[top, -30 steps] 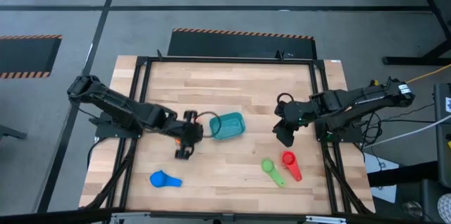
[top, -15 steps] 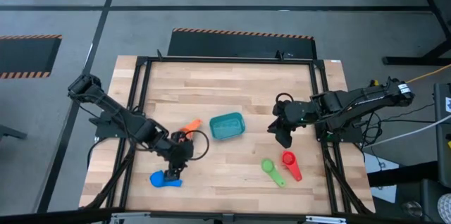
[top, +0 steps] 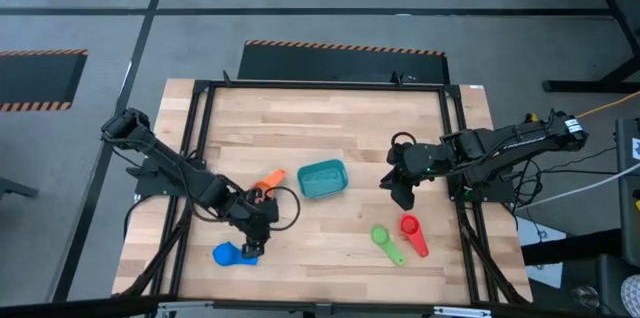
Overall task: Nest measuring cups in basket
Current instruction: Stack the blue measuring cup on top of the orange measuring cup
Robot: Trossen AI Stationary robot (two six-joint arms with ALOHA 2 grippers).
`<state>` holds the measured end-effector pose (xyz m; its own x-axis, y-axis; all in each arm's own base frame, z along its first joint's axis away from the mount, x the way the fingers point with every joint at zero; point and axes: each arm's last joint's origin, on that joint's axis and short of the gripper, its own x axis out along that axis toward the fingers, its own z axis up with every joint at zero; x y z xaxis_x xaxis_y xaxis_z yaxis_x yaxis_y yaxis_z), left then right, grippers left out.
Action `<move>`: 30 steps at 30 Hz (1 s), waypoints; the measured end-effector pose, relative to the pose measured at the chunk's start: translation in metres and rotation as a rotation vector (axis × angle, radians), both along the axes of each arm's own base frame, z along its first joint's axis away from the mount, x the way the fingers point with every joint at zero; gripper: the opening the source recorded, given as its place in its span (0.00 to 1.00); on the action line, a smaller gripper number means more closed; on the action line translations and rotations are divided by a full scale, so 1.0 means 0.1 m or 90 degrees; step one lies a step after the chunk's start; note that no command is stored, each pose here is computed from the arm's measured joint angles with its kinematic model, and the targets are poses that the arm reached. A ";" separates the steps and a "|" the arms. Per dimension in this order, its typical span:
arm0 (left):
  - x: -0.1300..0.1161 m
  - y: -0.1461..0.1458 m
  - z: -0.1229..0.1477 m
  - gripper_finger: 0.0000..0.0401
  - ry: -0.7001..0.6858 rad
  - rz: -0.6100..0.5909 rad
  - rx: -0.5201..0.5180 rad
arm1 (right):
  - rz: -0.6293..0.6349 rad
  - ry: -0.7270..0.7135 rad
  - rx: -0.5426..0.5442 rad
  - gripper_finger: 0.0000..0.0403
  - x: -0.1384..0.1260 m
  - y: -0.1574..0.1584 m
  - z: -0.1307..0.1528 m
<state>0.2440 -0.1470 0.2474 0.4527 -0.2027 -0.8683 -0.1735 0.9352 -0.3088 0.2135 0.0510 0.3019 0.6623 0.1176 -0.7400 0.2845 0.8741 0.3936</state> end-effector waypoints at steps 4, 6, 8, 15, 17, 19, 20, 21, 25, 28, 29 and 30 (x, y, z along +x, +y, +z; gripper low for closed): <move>0.08 -0.04 -0.20 0.40 0.051 0.046 0.011 | 0.000 0.000 0.000 0.19 0.00 0.00 0.00; 0.11 -0.07 -0.29 0.41 0.087 0.030 -0.010 | 0.001 0.000 0.000 0.19 0.00 0.00 0.00; 0.12 -0.10 -0.35 0.40 0.122 0.002 -0.034 | 0.002 0.000 -0.001 0.19 0.00 0.00 0.00; 0.07 -0.28 -0.51 0.40 0.175 -0.072 -0.041 | 0.006 0.000 -0.005 0.19 0.00 0.00 0.00; 0.04 -0.34 -0.55 0.40 0.180 -0.083 -0.031 | 0.013 -0.002 -0.012 0.19 0.00 0.00 0.00; 0.01 -0.39 -0.58 0.40 0.184 -0.096 -0.026 | 0.014 -0.002 -0.012 0.19 0.00 0.00 0.00; 0.00 -0.42 -0.60 0.40 0.187 -0.102 -0.024 | 0.014 -0.002 -0.012 0.19 0.00 0.00 0.00; -0.02 -0.45 -0.61 0.40 0.189 -0.108 -0.021 | 0.014 -0.002 -0.013 0.19 0.00 0.00 0.00; -0.09 -0.56 -0.67 0.40 0.187 -0.127 0.008 | 0.025 -0.004 -0.022 0.19 0.00 0.00 0.00; -0.13 -0.63 -0.74 0.40 0.180 -0.132 0.045 | 0.026 -0.005 -0.023 0.19 0.00 0.00 0.00; -0.13 -0.64 -0.76 0.40 0.178 -0.132 0.054 | 0.026 -0.005 -0.024 0.19 0.00 0.00 0.00; -0.14 -0.65 -0.77 0.40 0.177 -0.132 0.060 | 0.026 -0.005 -0.024 0.19 0.00 0.00 0.00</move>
